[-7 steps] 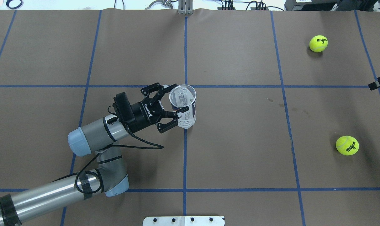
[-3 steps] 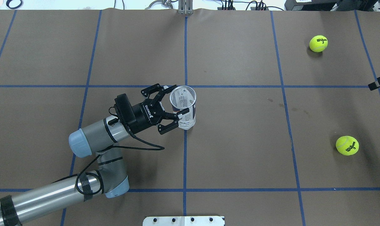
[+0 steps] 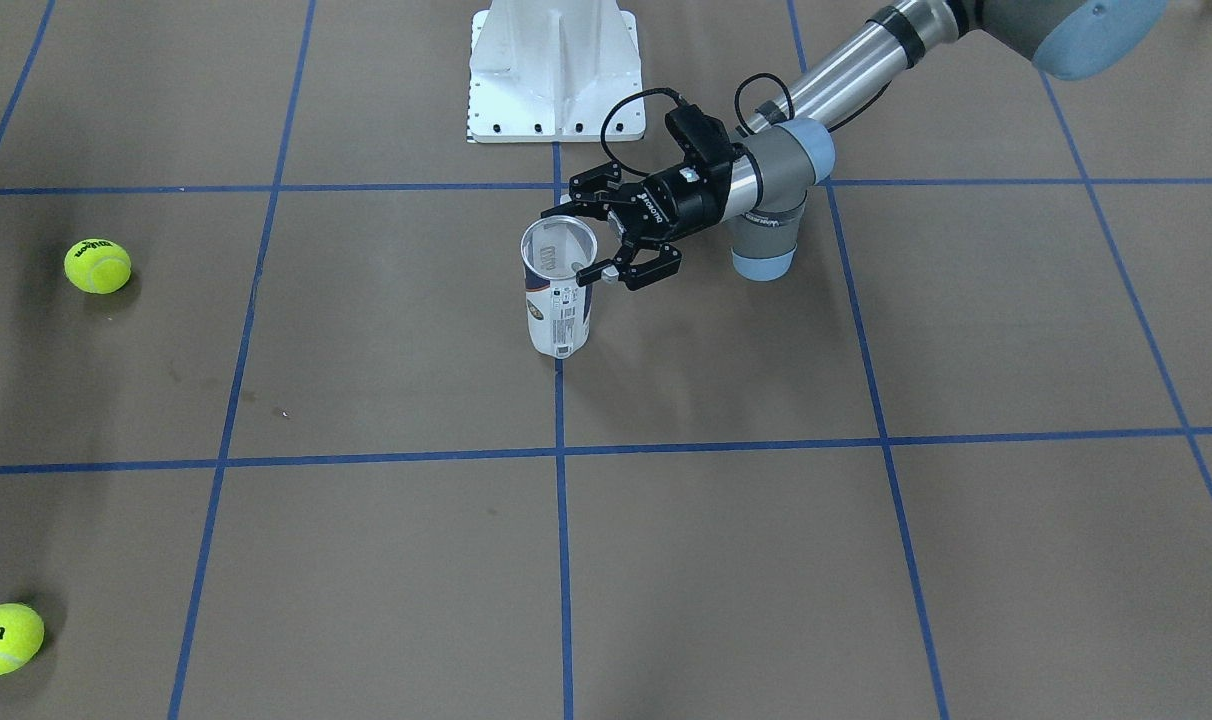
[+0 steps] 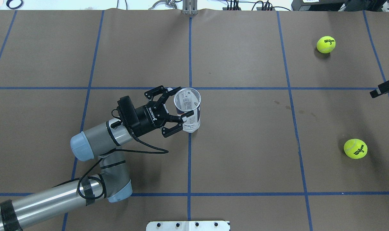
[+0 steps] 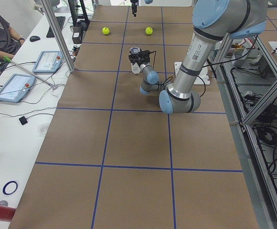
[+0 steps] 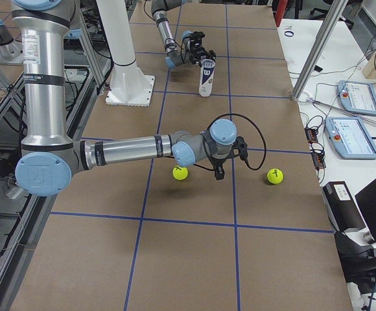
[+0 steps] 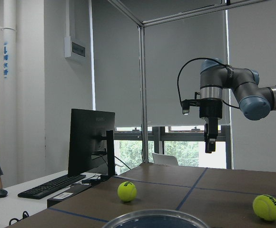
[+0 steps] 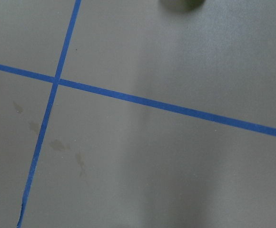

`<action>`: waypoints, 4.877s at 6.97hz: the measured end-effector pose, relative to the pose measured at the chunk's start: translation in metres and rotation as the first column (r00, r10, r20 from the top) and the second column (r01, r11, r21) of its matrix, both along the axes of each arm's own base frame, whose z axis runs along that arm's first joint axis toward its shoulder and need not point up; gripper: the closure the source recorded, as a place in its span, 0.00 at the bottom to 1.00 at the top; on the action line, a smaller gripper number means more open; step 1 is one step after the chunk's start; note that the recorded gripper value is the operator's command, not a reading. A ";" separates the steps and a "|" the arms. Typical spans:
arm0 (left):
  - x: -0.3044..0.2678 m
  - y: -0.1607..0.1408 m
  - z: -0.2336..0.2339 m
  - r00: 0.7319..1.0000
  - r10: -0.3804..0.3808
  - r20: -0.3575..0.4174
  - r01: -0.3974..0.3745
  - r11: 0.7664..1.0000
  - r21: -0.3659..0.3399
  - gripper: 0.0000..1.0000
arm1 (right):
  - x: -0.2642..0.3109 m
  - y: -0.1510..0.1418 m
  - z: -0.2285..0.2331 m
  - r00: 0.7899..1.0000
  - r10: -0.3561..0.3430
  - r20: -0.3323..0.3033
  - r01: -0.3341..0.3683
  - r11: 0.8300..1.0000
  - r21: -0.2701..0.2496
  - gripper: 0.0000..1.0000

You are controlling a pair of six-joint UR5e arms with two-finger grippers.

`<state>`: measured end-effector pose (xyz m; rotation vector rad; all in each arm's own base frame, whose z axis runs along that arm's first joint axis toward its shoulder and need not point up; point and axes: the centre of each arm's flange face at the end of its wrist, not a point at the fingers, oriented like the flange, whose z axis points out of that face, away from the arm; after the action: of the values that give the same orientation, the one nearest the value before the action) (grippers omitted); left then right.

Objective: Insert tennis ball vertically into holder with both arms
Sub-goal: 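Hold the can with the left gripper while the right arm reaches out, then grasp the nearer yellow tennis ball with the right gripper, then carry the ball with the right gripper above the can's opening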

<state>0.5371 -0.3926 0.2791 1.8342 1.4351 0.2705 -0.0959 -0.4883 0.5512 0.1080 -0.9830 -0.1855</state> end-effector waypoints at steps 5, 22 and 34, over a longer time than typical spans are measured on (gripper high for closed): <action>0.000 0.000 -0.002 1.000 0.000 -0.002 0.000 1.000 0.001 0.17 | -0.088 0.090 0.016 0.996 0.012 -0.086 -0.020 0.995 -0.098 0.01; 0.000 0.000 -0.002 1.000 -0.001 -0.003 0.001 1.000 0.000 0.12 | -0.162 0.083 -0.054 0.999 0.040 -0.027 -0.046 0.971 -0.236 1.00; 0.000 0.000 -0.002 1.000 -0.001 -0.001 0.001 1.000 -0.001 0.13 | -0.309 0.009 -0.460 0.965 0.238 0.113 -0.161 0.873 -0.460 1.00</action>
<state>0.5372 -0.3927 0.2775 1.8349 1.4348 0.2684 -0.4048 -0.4791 0.0913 -0.2019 -1.1521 0.2497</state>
